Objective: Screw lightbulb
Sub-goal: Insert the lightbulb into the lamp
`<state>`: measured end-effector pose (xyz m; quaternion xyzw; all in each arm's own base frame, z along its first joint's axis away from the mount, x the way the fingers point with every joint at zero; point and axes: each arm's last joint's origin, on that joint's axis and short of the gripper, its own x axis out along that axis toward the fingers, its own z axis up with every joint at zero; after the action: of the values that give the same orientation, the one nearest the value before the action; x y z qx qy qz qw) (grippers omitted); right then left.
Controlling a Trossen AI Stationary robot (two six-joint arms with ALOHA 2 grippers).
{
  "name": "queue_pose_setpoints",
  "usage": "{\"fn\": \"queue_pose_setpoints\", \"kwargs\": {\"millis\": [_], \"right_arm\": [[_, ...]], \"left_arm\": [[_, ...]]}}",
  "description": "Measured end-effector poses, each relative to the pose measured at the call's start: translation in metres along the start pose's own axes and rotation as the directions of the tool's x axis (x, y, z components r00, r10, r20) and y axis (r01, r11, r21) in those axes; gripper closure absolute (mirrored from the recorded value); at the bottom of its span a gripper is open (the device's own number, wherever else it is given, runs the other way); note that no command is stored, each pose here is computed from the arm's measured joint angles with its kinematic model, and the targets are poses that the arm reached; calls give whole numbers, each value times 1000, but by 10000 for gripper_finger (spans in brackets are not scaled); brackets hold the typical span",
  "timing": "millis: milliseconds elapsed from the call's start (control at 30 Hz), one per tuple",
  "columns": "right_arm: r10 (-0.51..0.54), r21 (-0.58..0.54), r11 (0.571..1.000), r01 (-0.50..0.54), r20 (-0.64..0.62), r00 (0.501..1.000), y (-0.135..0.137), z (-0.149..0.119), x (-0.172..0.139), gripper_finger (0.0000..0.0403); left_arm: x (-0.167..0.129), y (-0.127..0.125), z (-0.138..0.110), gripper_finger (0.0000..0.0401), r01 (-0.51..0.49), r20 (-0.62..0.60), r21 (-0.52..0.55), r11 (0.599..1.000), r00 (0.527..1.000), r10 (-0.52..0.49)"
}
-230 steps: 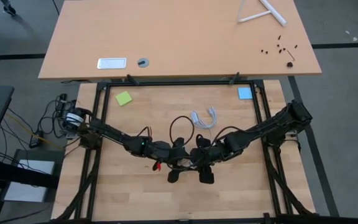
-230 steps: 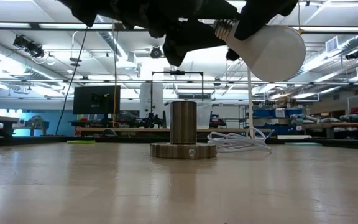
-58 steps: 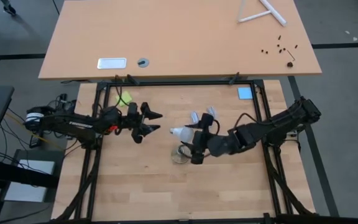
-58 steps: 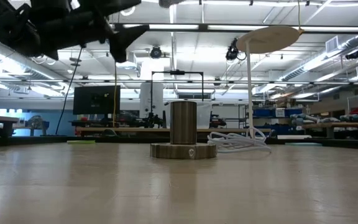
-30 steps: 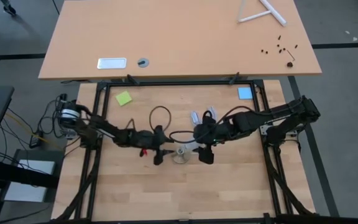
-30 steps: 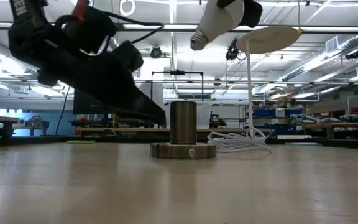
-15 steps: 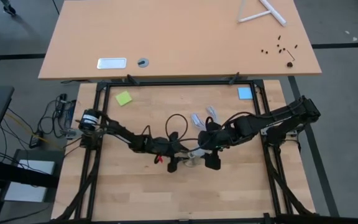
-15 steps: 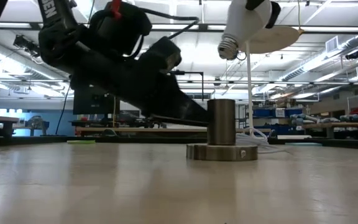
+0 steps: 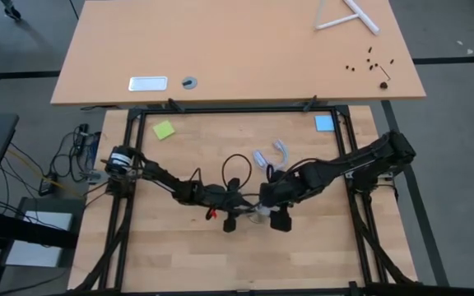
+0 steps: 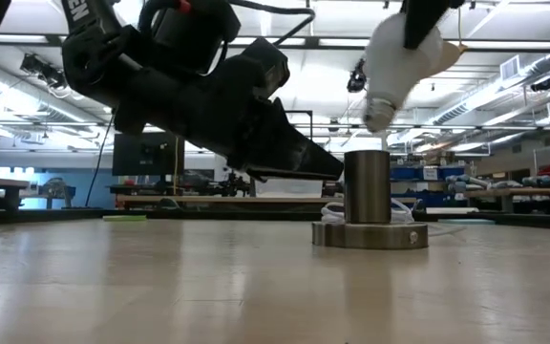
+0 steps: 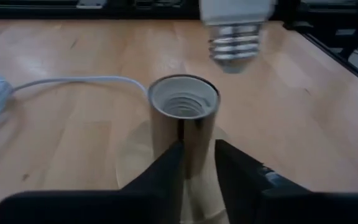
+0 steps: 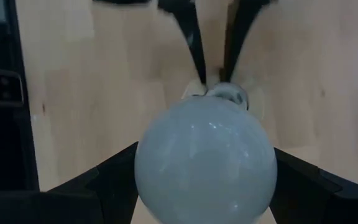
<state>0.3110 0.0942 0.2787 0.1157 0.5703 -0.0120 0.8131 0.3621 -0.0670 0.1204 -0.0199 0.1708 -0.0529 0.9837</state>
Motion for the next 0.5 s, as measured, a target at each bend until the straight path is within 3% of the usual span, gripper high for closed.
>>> {"fn": "queue_pose_setpoints", "kwargs": {"millis": [300, 500], "right_arm": [[-8, -14, 1000, 7, -90, 996, -1, 6, 15, 105], [-25, -38, 999, 22, -86, 996, 5, 22, -8, 107]], "left_arm": [[0, -1, -2, 367, 7, -16, 4, 1000, 1000, -7], [0, -1, -6, 392, -3, -57, 7, 1000, 998, 3]]}}
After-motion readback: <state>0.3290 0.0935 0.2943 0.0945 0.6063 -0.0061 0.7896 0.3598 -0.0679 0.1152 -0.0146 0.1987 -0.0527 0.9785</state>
